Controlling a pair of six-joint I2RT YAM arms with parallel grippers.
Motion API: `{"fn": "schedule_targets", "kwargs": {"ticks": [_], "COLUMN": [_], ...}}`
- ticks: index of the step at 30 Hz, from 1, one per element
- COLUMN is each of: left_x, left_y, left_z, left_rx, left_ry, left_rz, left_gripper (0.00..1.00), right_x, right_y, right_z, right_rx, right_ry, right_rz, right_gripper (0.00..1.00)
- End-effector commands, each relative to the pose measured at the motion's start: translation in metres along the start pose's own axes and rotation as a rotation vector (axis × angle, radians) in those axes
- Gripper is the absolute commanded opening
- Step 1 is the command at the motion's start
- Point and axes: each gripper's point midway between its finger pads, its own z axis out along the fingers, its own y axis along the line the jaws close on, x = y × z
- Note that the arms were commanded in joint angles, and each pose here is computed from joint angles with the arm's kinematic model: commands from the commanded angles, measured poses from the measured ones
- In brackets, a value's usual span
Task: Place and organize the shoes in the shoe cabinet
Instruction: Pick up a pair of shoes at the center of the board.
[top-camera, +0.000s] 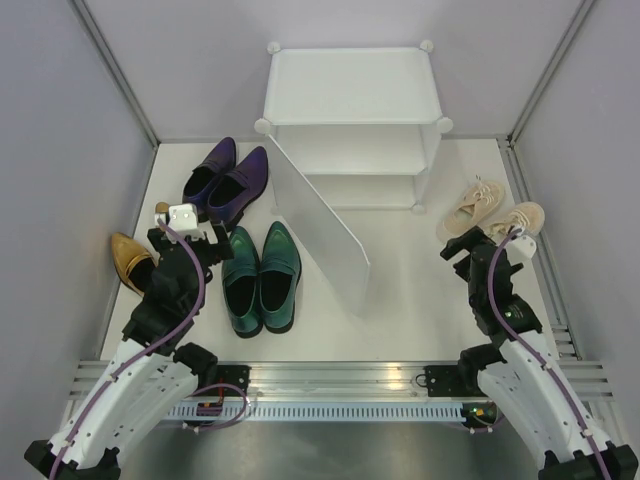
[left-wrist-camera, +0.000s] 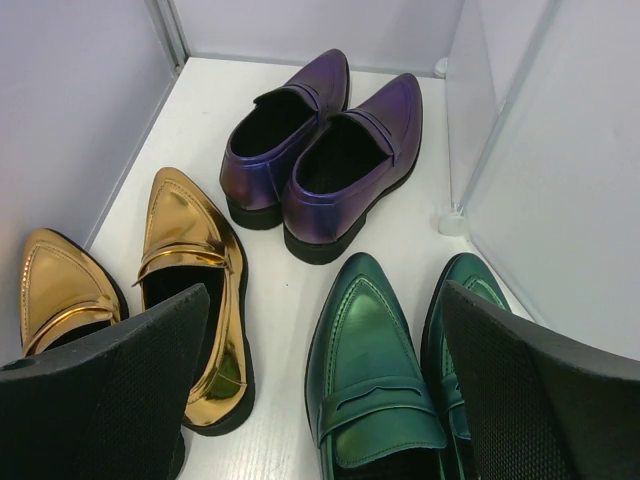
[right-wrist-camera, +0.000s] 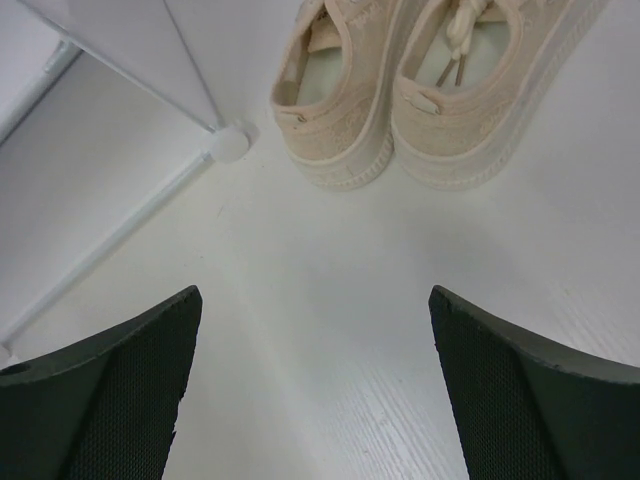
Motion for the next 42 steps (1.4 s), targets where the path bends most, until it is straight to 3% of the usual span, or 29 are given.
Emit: {"fn": "schedule_targets", "kwargs": {"ticks": [1,3,8,18,21,26,29,36,40,42], "left_x": [-0.006,-0.007,-0.006,-0.01,-0.011,-0.012,-0.012,-0.017,-0.017,-0.019], "left_y": [0.0,0.0,-0.001,-0.002,-0.004,-0.012,-0.014,-0.015,-0.013,-0.013], "left_z": [0.0,0.0,0.0,-0.002,-0.003,-0.003,-0.004,-0.008,-0.008,-0.009], "left_rx": [-0.001,0.001,0.004,0.021,0.033,0.073,0.09,0.107,0.095,0.094], "left_ry": [-0.028,-0.029,-0.029,-0.039,-0.04,-0.038,-0.035,-0.047,-0.049,-0.053], "left_rz": [-0.004,-0.004,-0.004,-0.015,-0.018,-0.023,-0.025,-0.037,-0.044,-0.048], "left_gripper": [1.0,1.0,1.0,1.0,1.0,1.0,1.0,1.0,1.0,1.0], "right_x": [-0.011,-0.002,0.033,0.011,0.0,-0.03,-0.045,-0.007,-0.009,-0.026], "right_y": [0.0,0.001,0.037,0.075,0.067,0.024,0.033,0.113,0.127,0.132], "right_z": [0.002,0.005,0.003,-0.042,-0.039,-0.027,-0.03,-0.054,-0.093,-0.128], "right_rx": [0.071,0.066,-0.21,-0.546,-0.485,-0.165,-0.154,-0.62,-0.804,-0.912], "right_ry": [-0.002,0.034,0.169,0.039,0.0,-0.08,-0.081,0.119,0.111,0.041], "right_rz": [0.019,-0.016,-0.144,-0.144,-0.128,-0.086,-0.094,-0.176,-0.182,-0.185], "right_gripper": [0.98,0.98,0.98,0.98,0.98,0.98,0.93,0.8,0.74,0.74]}}
